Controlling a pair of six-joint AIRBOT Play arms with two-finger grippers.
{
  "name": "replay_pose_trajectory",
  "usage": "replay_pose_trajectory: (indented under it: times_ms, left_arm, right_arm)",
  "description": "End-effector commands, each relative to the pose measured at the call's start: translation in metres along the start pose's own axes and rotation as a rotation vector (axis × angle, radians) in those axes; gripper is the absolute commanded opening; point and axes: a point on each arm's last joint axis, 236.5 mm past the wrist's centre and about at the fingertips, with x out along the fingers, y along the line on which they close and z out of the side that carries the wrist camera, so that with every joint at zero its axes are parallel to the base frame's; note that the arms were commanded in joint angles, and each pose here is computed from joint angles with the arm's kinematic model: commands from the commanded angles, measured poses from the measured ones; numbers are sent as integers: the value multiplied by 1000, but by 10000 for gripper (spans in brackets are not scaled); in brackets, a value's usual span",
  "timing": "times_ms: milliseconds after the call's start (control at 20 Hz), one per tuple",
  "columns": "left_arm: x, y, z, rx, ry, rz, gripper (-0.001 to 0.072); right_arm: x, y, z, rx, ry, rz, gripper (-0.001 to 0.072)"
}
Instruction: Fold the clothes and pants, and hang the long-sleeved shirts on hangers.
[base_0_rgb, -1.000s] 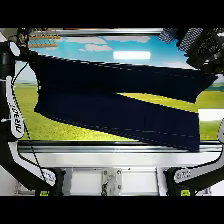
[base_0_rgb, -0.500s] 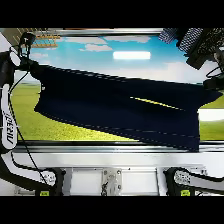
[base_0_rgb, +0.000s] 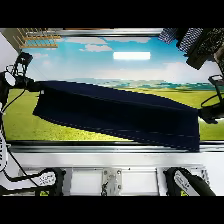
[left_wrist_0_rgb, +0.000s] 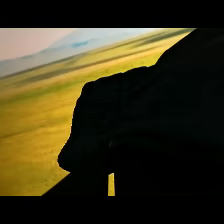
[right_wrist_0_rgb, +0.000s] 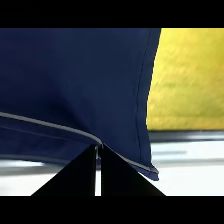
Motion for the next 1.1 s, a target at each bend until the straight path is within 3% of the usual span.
replay_pose_trajectory:
  times_ms: [0, 550, 800, 1050]
  left_arm:
    - [-2, -8, -32, 23, 40, -14, 7]
    - [-1, -49, -99, 97, 194, -124, 8]
    - [1, -49, -128, 166, 287, -116, 8]
    - [-18, -24, -105, 152, 225, -45, 8]
  right_arm:
    - [10, 23, -48, -5, 92, 39, 0]
    - [50, 42, -123, -32, 318, 52, 1]
    - [60, 45, -138, -9, 373, 49, 1]
    - [59, 34, -144, 11, 401, -4, 1]
